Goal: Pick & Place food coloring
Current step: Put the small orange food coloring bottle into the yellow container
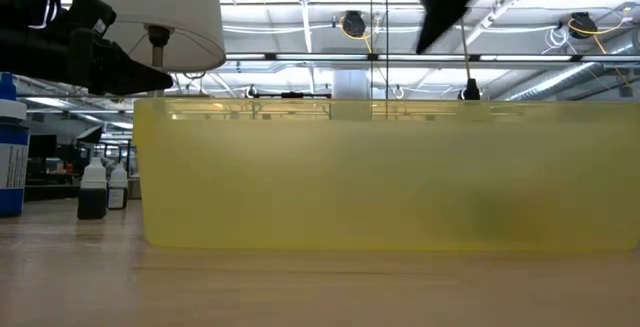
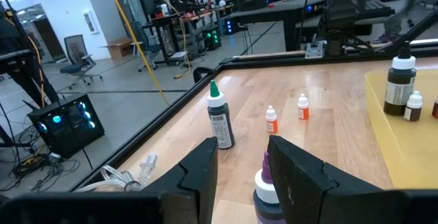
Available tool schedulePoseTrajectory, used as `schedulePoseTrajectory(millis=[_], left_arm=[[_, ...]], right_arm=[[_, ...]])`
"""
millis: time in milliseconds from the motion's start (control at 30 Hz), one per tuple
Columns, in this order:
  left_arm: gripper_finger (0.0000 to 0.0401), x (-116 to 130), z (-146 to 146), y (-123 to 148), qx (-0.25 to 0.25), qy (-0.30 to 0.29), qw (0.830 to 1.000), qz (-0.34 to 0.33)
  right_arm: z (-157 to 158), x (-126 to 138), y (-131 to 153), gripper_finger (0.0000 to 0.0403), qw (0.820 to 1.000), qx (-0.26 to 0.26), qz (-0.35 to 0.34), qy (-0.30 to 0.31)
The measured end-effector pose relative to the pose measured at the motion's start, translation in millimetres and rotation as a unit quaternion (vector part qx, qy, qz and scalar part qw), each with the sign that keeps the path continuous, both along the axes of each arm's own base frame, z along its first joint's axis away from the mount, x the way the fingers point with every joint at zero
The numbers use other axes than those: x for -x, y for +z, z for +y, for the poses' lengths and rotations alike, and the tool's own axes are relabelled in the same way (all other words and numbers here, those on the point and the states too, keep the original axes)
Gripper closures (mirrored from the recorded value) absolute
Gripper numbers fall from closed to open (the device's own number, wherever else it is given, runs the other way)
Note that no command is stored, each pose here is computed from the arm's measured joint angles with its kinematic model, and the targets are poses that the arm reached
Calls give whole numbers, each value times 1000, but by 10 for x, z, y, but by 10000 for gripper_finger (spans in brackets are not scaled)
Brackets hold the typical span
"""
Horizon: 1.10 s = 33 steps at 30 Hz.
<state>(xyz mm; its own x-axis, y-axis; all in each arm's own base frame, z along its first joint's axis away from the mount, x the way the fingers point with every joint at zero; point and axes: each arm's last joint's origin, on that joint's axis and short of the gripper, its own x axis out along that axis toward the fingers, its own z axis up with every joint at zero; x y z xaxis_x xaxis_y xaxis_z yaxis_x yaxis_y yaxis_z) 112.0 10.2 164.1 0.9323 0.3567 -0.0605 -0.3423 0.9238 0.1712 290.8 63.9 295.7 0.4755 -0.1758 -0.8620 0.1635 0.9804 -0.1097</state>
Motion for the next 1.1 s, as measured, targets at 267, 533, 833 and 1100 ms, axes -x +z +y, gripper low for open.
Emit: schedulePoseTrajectory(millis=[267, 533, 833, 1100], left_arm=[[270, 0, 0, -1, 0, 0, 1000, 0], [269, 0, 0, 0, 0, 0, 1000, 0], [270, 0, 0, 1, 0, 0, 1000, 0], [270, 0, 0, 0, 0, 0, 1000, 0]], right_arm=[[-824, -343, 607, 178, 998, 23, -10, -61], [-1279, -639, -43, 187, 987, 10, 152, -45], [-1298, -480, -871, 180, 971, -3, 240, -24], [-1284, -416, -1218, 179, 974, 4, 225, -8]])
